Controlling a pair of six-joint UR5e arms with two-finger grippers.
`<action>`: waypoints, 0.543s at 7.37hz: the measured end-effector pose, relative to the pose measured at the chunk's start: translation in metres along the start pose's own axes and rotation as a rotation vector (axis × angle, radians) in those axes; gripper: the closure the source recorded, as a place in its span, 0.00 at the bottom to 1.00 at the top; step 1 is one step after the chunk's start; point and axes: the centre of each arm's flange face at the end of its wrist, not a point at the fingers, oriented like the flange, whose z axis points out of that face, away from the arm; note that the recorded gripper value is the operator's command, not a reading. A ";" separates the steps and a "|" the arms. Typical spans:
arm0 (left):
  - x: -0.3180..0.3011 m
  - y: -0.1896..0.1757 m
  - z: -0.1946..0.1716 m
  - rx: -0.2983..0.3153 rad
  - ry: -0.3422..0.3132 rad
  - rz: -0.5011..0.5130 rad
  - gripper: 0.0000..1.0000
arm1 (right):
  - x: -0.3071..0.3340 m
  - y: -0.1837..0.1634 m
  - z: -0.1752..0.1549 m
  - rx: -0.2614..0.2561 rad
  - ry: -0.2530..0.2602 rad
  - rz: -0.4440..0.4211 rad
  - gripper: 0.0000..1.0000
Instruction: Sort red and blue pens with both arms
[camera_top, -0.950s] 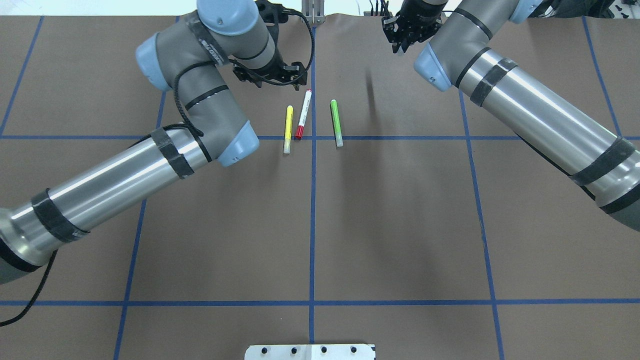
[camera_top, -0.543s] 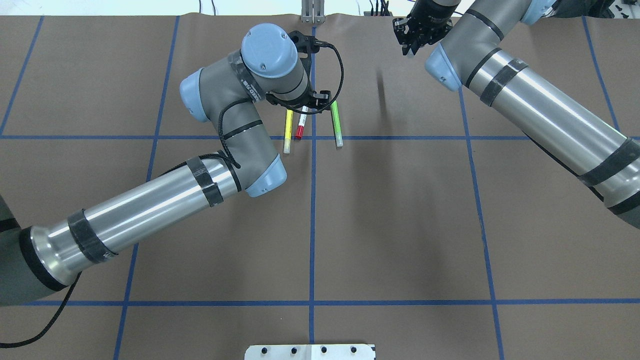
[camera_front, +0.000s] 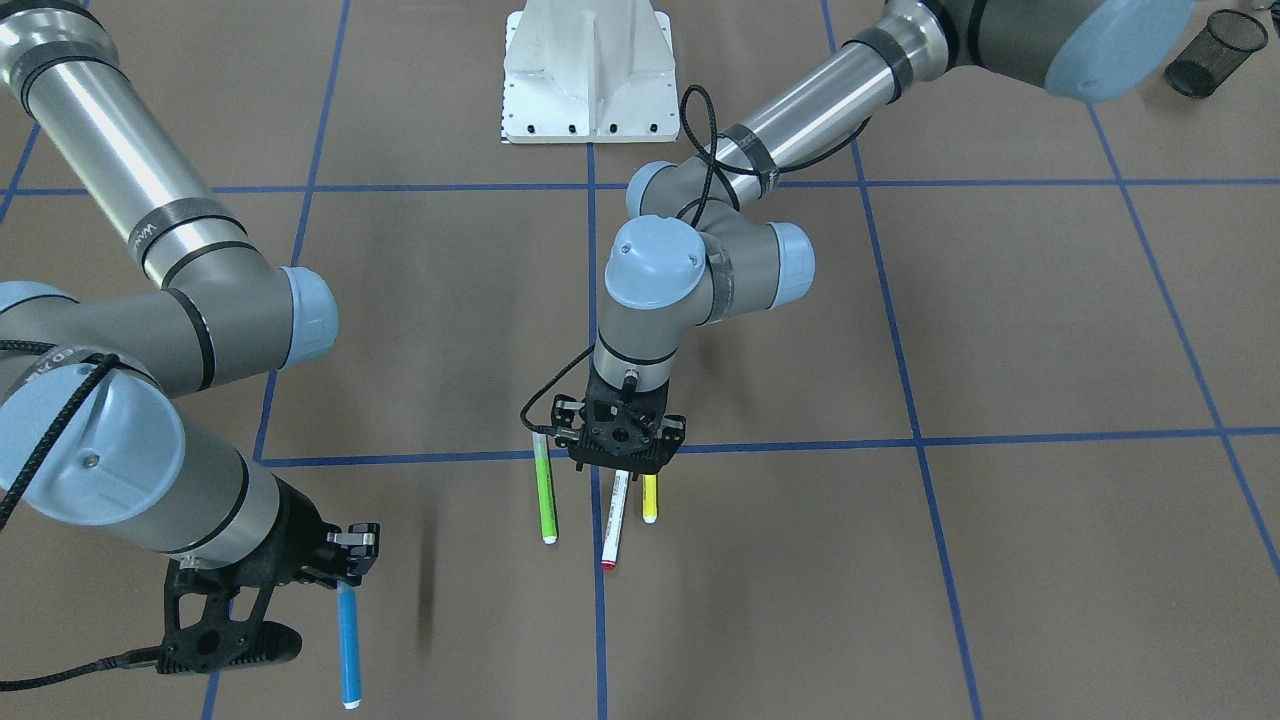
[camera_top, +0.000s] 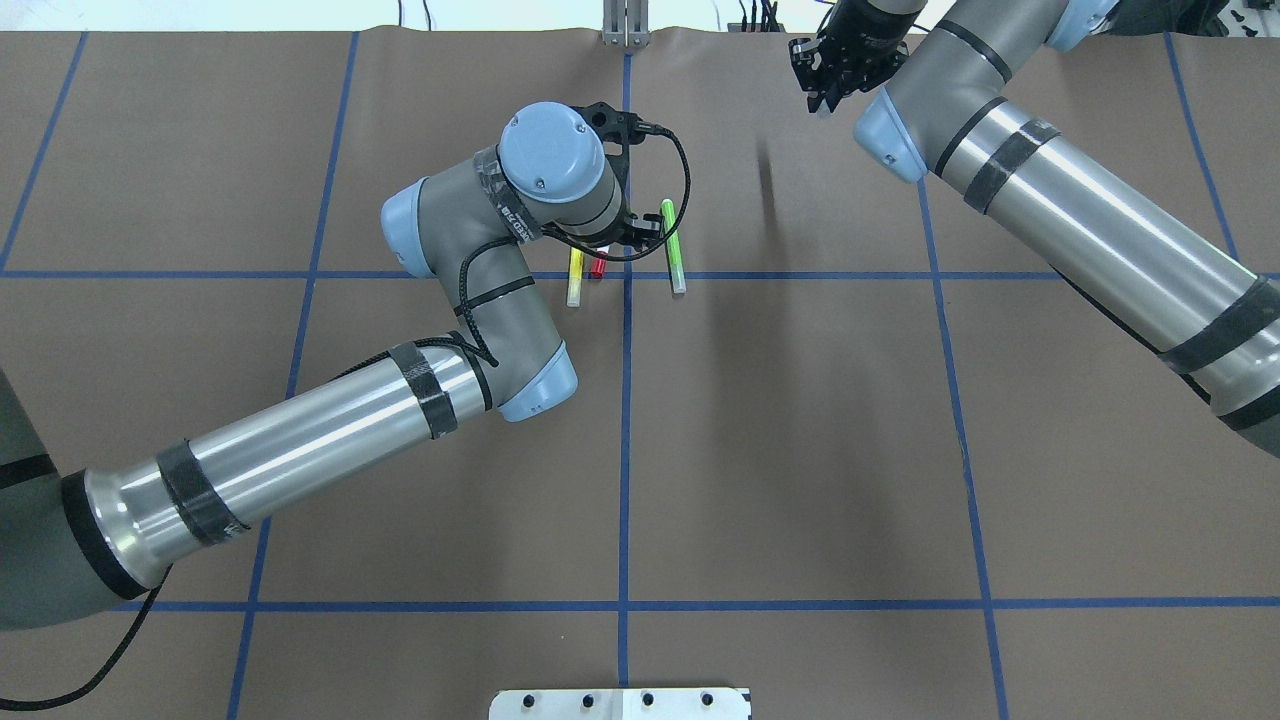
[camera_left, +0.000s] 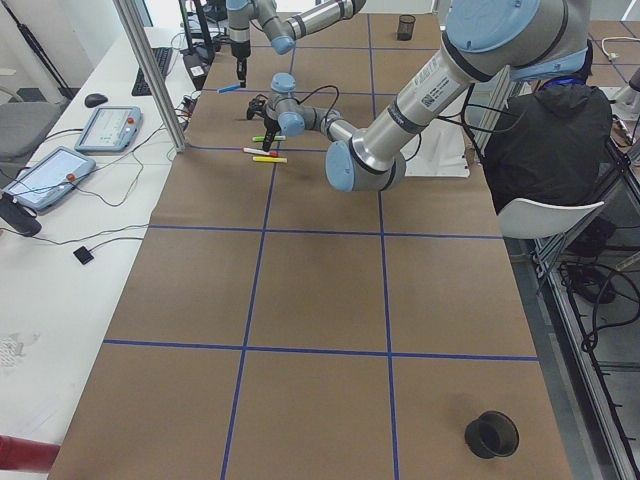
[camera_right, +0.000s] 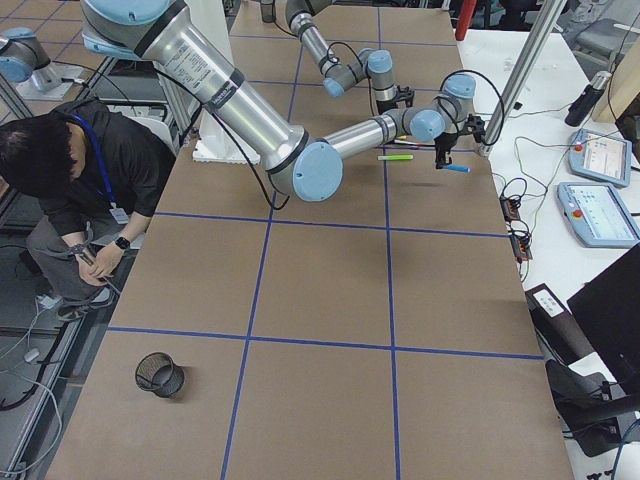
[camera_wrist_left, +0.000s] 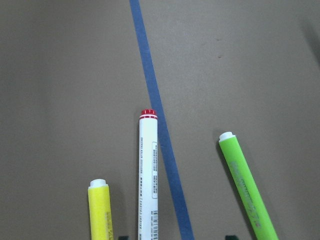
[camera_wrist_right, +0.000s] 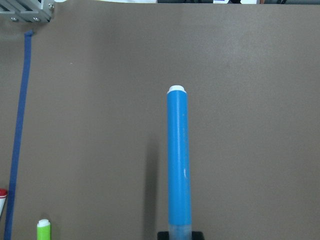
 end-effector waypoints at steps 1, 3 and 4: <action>0.000 0.003 0.002 -0.004 -0.001 0.001 0.45 | 0.000 0.000 0.000 0.001 -0.001 -0.001 1.00; 0.001 0.009 0.007 -0.015 -0.002 0.004 0.47 | -0.001 0.000 -0.001 0.001 -0.001 -0.001 1.00; 0.000 0.011 0.009 -0.020 -0.004 0.004 0.48 | -0.001 0.000 -0.001 0.002 -0.002 -0.002 1.00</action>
